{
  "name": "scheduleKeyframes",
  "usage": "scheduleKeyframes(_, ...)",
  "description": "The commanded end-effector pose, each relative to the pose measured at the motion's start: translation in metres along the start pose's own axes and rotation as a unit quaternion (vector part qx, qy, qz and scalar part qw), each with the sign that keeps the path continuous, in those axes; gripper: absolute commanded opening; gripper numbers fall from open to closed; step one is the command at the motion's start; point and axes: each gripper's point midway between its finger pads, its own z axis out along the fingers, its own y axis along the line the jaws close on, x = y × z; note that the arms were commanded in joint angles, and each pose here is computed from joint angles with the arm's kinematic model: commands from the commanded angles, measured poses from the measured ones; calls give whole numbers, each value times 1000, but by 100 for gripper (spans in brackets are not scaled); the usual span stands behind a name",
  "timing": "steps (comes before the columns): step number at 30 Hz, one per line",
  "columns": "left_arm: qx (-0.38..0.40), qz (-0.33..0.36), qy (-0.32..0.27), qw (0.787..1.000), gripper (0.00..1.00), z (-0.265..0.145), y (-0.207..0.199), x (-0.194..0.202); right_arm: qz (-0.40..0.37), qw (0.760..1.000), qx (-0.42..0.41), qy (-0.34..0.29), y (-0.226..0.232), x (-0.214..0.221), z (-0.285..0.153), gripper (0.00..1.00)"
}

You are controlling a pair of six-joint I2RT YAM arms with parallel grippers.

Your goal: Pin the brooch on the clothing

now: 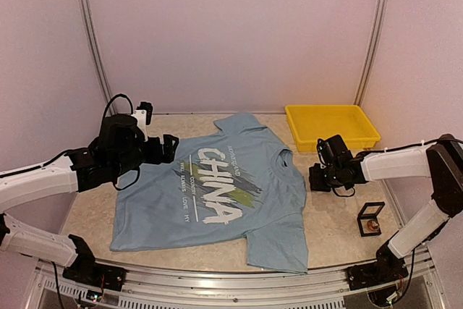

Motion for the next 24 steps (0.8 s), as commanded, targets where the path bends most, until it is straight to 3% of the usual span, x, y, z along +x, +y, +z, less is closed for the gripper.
scheduleKeyframes(1, -1, -3, 9, 1000, 99, 0, 5, 7, -5, 1000, 11, -15, -4, -13, 7, 60)
scheduleKeyframes(9, -4, -8, 7, 1000, 99, -1, 10, 3, -24, 1000, 7, -6, -6, -12, 21, 65)
scheduleKeyframes(19, -5, -7, 19, 1000, 99, 3, 10, 9, -34, 999, -8, 13, -4, 5, 36, 60)
scheduleKeyframes(24, -4, -9, 20, 1000, 99, 4, 10, 9, -35, 999, -10, 20, -4, 8, 38, 52)
